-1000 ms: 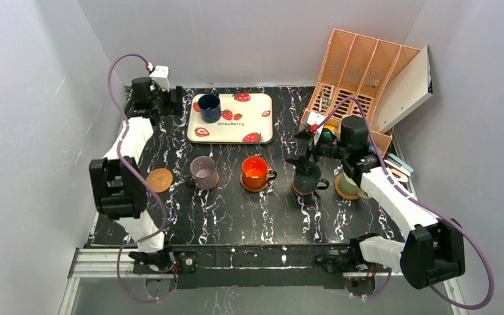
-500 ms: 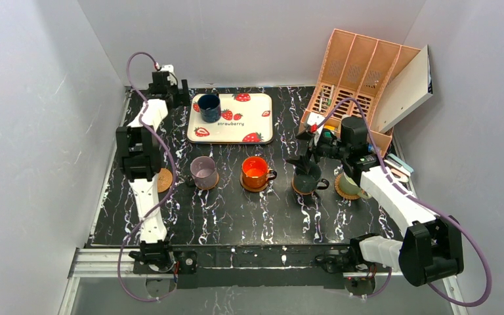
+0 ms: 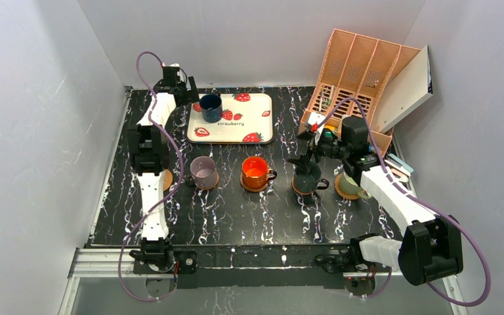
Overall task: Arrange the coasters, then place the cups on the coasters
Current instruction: Move the cup to the tray.
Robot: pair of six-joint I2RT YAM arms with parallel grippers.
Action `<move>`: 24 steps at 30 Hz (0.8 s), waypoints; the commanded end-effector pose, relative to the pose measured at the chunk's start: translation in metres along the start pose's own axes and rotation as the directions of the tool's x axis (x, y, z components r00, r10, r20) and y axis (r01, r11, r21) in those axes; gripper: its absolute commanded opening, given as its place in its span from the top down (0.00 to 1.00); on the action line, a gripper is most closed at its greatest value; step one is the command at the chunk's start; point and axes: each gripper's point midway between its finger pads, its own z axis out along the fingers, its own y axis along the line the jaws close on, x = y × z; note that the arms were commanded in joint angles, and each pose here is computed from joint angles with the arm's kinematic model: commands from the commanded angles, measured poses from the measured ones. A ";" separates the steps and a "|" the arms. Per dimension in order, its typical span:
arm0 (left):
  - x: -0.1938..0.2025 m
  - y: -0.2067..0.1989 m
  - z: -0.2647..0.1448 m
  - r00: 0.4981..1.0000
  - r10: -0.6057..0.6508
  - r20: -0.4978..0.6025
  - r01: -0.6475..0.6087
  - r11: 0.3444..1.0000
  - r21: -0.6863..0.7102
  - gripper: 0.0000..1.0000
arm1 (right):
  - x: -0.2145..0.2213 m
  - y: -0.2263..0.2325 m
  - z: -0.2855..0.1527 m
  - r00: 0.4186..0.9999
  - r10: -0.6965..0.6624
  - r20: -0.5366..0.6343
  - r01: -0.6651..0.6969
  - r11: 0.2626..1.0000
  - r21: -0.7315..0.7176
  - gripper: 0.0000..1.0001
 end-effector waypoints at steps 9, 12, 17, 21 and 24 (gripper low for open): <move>0.028 -0.044 -0.026 0.998 -0.002 -0.062 0.014 0.983 0.184 0.02 | -0.004 0.000 -0.001 1.000 -0.017 0.014 0.017 1.000 -0.010 0.01; 0.031 -0.063 -0.036 0.998 0.025 -0.053 -0.012 0.972 0.233 0.02 | -0.003 0.000 -0.001 1.000 -0.016 0.011 0.016 1.000 -0.009 0.01; 0.038 -0.092 -0.053 0.998 0.067 -0.014 -0.059 0.951 0.303 0.02 | -0.002 -0.001 0.000 1.000 -0.014 0.008 0.014 1.000 -0.010 0.01; 0.038 -0.107 -0.064 0.995 0.099 0.020 -0.100 0.936 0.338 0.02 | -0.003 0.000 -0.001 1.000 -0.017 0.012 0.017 1.000 -0.013 0.01; 0.040 -0.117 -0.070 0.991 0.130 0.036 -0.135 0.923 0.360 0.02 | -0.005 0.000 -0.001 1.000 -0.020 0.014 0.020 1.000 -0.013 0.01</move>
